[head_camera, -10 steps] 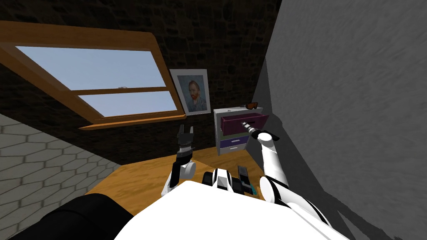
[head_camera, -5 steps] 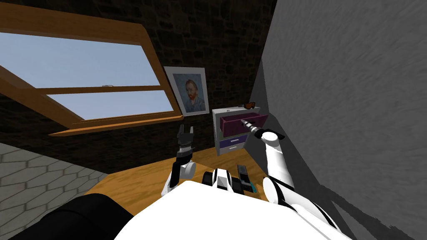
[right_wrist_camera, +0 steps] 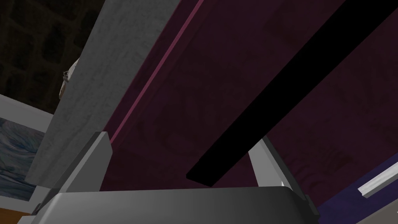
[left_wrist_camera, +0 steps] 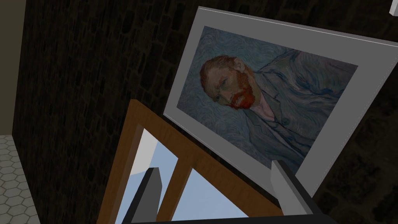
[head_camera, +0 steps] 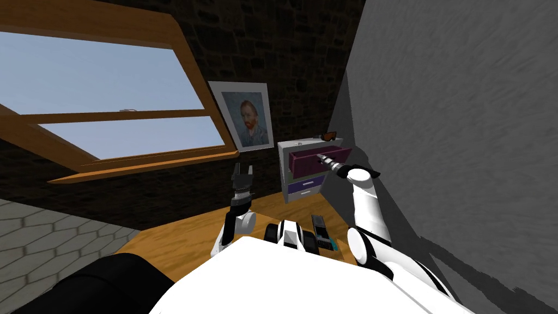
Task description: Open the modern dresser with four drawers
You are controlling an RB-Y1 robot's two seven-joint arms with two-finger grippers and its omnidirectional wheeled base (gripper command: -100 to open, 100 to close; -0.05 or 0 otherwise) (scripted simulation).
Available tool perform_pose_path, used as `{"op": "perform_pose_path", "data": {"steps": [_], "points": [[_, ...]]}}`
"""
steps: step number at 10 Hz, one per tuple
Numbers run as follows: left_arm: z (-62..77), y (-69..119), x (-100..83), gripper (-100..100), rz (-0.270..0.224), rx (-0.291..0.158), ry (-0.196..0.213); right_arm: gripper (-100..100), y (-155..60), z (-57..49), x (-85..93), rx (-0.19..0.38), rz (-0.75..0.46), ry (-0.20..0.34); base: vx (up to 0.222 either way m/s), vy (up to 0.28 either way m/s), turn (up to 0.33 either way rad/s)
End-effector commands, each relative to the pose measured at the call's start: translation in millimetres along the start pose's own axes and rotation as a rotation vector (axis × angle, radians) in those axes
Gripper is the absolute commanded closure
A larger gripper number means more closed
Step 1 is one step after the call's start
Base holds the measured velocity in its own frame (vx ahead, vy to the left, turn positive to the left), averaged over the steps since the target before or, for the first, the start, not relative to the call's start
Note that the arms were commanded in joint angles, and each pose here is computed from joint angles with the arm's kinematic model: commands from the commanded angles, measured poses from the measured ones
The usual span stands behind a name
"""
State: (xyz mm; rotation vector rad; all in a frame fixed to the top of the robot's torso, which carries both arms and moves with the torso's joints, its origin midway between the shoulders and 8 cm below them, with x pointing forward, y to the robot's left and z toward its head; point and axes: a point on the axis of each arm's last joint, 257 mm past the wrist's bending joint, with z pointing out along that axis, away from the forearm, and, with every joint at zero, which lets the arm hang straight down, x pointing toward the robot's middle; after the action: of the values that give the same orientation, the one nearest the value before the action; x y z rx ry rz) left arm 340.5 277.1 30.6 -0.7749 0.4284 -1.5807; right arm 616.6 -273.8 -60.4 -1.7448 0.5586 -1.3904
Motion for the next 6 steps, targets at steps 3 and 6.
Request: {"op": "perform_pose_path", "data": {"steps": [3, 6], "points": [[0.0, 0.0, 0.0, 0, 0.0, 0.0, 0.0, 0, 6.0, -0.8, -2.7, -0.011, 0.008, -0.008, 0.003, 0.0, -0.001], [0.0, 0.0, 0.0, 0, 0.0, 0.0, 0.0, 0, 10.5, -1.4, -5.0, -0.019, 0.012, -0.012, 0.0, 0.0, 0.0]]}}
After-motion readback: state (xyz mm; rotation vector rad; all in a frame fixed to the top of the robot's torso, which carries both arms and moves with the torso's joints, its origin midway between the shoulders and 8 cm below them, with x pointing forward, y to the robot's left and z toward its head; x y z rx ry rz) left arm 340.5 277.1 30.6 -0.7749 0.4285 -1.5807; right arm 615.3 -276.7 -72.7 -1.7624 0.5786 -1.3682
